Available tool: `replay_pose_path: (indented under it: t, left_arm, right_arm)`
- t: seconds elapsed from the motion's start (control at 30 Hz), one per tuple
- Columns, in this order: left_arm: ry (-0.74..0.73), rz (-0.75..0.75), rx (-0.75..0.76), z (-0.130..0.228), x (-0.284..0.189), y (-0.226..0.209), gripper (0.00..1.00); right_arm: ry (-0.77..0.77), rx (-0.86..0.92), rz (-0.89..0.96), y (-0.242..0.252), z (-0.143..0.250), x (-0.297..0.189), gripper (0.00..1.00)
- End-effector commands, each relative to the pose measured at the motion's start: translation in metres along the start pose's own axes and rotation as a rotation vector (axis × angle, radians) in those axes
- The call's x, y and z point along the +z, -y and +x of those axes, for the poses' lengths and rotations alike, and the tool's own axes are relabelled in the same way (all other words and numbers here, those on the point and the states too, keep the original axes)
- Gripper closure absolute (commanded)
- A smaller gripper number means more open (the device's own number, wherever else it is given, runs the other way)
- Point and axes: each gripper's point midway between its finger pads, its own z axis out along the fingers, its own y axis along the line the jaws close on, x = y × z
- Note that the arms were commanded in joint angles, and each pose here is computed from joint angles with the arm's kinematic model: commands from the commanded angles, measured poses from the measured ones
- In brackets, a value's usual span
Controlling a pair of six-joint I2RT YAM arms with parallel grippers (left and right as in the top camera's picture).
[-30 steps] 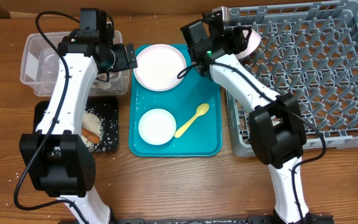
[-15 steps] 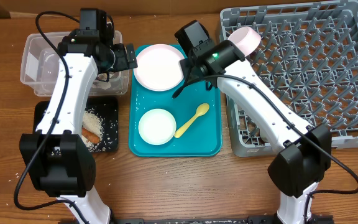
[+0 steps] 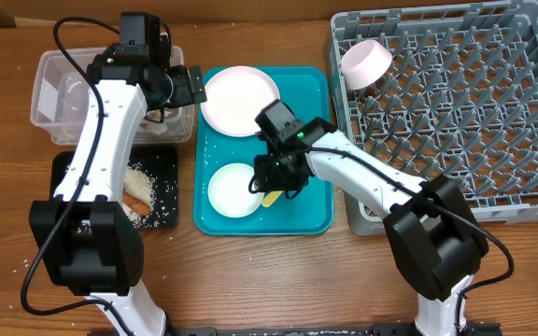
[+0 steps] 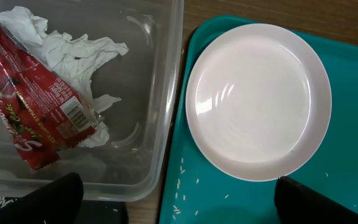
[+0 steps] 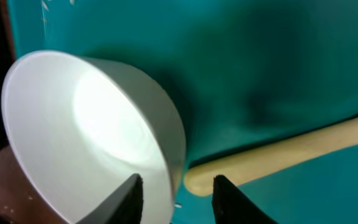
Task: Sort waste into correct bins and load items into the dishwasher
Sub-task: 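Grasp the white bowl on the teal tray with the right gripper, then place the white bowl into the rack with the right gripper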
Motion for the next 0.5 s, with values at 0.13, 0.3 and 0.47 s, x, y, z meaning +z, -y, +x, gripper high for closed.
replay_pose_path:
  t: [0.13, 0.3, 0.47]
  left_arm:
    - [0.031, -0.005, 0.003, -0.01, -0.007, -0.001, 0.0]
    - [0.031, -0.005, 0.003, -0.01, -0.007, -0.001, 0.0]
    - [0.031, -0.005, 0.003, -0.01, -0.007, -0.001, 0.0]
  right_arm:
    - [-0.003, 0.052, -0.02, 0.002, 0.001, 0.005, 0.96]
    - [0.062, 0.073, 0.011, 0.011, -0.014, -0.018, 0.96]
    - [0.295, 0.112, 0.195, 0.04, -0.04, -0.115, 0.96]
